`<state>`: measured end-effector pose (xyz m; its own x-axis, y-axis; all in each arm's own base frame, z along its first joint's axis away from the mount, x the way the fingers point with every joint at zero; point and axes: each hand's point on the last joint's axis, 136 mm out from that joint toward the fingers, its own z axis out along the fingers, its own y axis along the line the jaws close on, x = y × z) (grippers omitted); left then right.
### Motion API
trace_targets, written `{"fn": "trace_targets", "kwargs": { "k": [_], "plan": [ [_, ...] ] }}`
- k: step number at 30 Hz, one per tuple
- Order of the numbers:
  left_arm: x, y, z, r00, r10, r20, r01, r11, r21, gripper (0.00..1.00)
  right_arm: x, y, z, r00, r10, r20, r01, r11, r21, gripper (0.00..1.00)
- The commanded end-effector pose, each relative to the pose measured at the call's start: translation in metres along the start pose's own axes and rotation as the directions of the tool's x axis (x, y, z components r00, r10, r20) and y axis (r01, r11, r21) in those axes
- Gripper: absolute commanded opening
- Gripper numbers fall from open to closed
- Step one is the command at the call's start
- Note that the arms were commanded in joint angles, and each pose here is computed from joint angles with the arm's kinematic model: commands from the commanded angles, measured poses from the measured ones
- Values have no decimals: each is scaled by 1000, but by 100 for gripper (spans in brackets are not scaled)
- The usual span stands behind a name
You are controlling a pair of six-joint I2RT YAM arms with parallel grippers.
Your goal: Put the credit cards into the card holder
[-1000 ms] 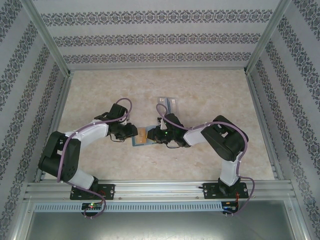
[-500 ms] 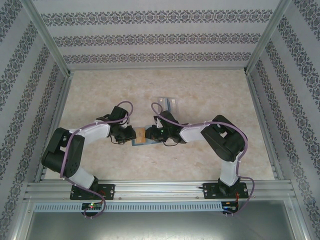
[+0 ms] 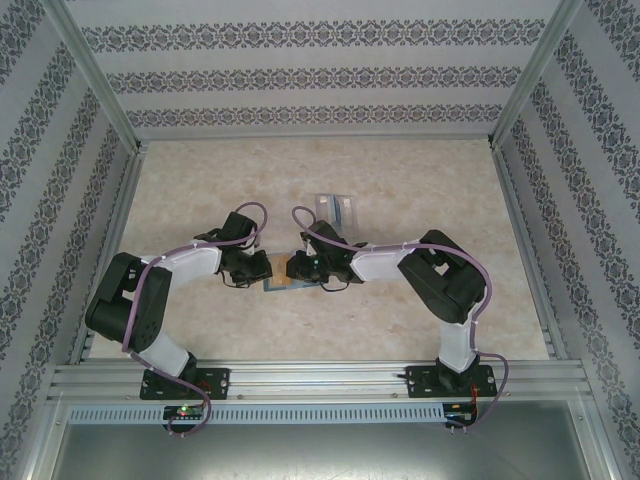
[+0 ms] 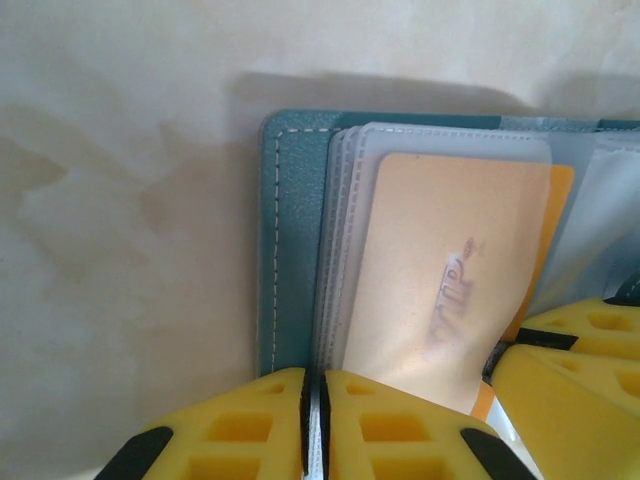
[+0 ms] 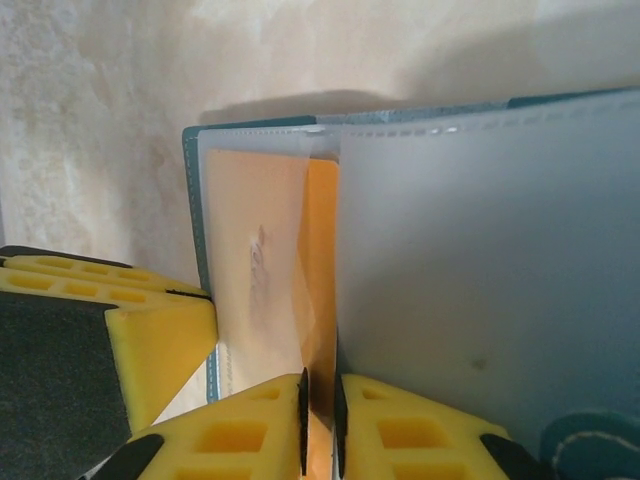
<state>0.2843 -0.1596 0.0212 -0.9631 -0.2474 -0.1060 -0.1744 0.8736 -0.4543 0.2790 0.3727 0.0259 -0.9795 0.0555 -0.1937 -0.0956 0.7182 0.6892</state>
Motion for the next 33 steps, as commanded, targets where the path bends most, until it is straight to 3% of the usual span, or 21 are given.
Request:
{"fn": "trace_targets", "kwargs": {
  "k": [1,6,11,14,20,28,33],
  "plan": [
    [0,8,5,1000,-11,0,11,1000,-7,15,11,-10,10,999,-29,-36,31,998,62,13],
    [1,6,-10,1000,16,14,-16,1000,-13,20,9,-5,11,997,-64,-37,67,996,63,9],
    [-5,28,-37,996,-29,80,35,996,-84,28,10,-6,12,996,-84,-39,87,994,68,8],
    [-3,35,-35,996,-49,76,56,994,-90,28,10,-4,12,995,-94,-43,96,993,64,8],
    [-1,20,-13,998,-57,41,56,998,43,23,10,5,12,992,-117,-42,118,992,36,14],
    [-6,20,-10,998,-41,46,39,999,32,2,11,16,16,980,-193,-54,192,981,-17,15],
    [-6,18,-6,998,-41,41,39,998,51,0,10,20,18,971,-232,-58,231,973,-27,14]
  ]
}}
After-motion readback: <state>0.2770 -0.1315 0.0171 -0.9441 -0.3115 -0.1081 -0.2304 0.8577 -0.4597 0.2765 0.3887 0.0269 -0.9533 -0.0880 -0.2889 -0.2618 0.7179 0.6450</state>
